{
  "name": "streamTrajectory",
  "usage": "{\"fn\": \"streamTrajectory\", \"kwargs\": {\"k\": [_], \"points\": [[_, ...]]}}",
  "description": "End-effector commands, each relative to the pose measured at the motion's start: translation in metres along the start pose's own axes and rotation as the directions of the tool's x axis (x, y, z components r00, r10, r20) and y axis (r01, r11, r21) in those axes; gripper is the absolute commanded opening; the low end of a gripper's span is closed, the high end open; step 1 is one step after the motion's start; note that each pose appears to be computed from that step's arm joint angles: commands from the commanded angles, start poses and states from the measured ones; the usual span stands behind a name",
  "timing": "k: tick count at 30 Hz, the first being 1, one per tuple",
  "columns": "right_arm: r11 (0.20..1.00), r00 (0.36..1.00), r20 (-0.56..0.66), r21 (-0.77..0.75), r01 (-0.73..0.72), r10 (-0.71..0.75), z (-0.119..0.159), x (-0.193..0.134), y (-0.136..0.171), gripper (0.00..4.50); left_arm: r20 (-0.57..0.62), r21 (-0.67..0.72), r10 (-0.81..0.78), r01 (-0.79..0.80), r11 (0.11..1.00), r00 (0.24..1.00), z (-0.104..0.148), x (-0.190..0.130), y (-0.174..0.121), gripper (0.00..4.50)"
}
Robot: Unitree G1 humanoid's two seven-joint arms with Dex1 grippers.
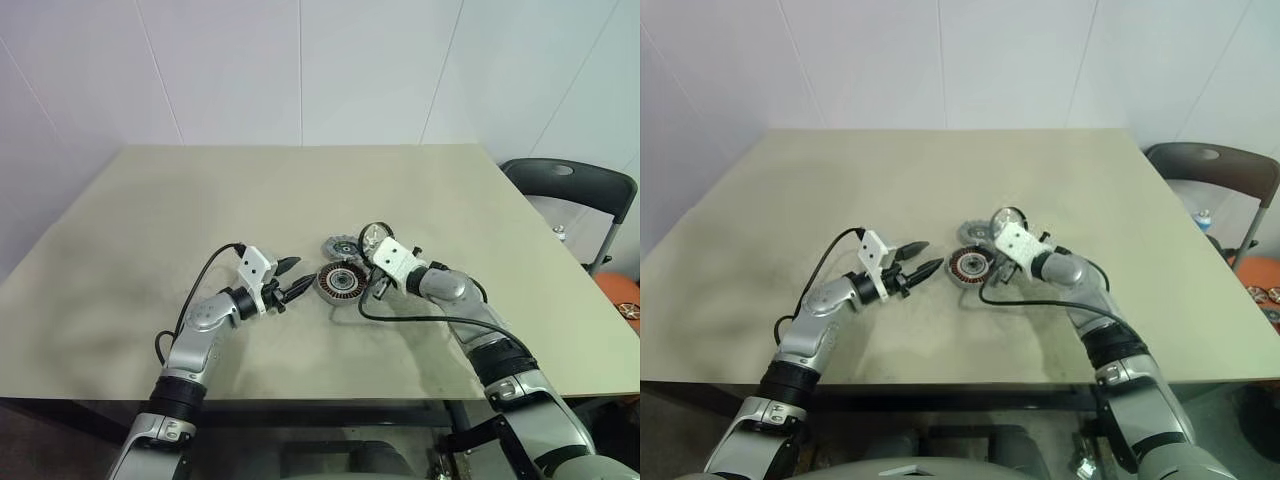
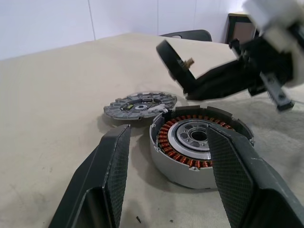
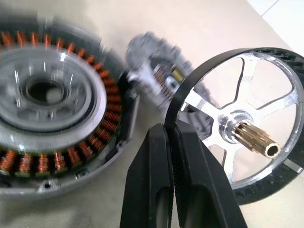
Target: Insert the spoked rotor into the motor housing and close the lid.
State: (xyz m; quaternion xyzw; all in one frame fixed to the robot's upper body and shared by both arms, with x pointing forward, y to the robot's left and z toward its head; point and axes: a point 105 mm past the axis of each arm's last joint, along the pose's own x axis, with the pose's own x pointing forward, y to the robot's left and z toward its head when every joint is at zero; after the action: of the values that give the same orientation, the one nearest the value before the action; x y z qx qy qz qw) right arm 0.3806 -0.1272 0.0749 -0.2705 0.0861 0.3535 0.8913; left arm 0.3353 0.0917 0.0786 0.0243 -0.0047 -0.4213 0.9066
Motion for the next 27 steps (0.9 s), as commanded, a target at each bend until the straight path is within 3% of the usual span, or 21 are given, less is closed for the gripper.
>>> {"fn": "streamTrajectory", "kwargs": {"k": [1,6,10,14,19,27], "points": [[0.994,0.972,0.232,0.098,-0.058,0.033,0.057,-0.017,-0.013,0.06,0.062,0.012,0.018,-0.019,1.000,0.998,0.017,0.000,0.006,2.69],[0.887,0.845,0.509,0.297,-0.353,0.166,0.110,-0.050,0.005,0.06,0.085,-0.027,0.049,-0.047,0.999,0.995,0.019,-0.003,0.013,2.69],[0.765,0.785,0.591,0.415,-0.492,0.184,0.119,-0.060,0.013,0.06,0.125,-0.075,0.104,-0.096,0.993,0.987,0.025,-0.006,0.025,2.69],[0.636,0.810,0.545,0.552,-0.540,0.215,0.100,-0.051,0.028,0.06,0.204,-0.151,0.071,-0.040,0.988,0.976,0.041,-0.011,0.021,2.69],[0.380,0.850,0.518,0.771,-0.511,0.091,0.079,-0.032,0.020,0.06,0.233,-0.191,0.066,-0.021,0.981,0.970,0.048,-0.017,0.023,2.69],[0.207,0.878,0.476,0.856,-0.473,0.036,0.068,-0.015,0.025,0.06,0.212,-0.192,0.082,-0.041,0.981,0.974,0.043,-0.020,0.024,2.69]]}}
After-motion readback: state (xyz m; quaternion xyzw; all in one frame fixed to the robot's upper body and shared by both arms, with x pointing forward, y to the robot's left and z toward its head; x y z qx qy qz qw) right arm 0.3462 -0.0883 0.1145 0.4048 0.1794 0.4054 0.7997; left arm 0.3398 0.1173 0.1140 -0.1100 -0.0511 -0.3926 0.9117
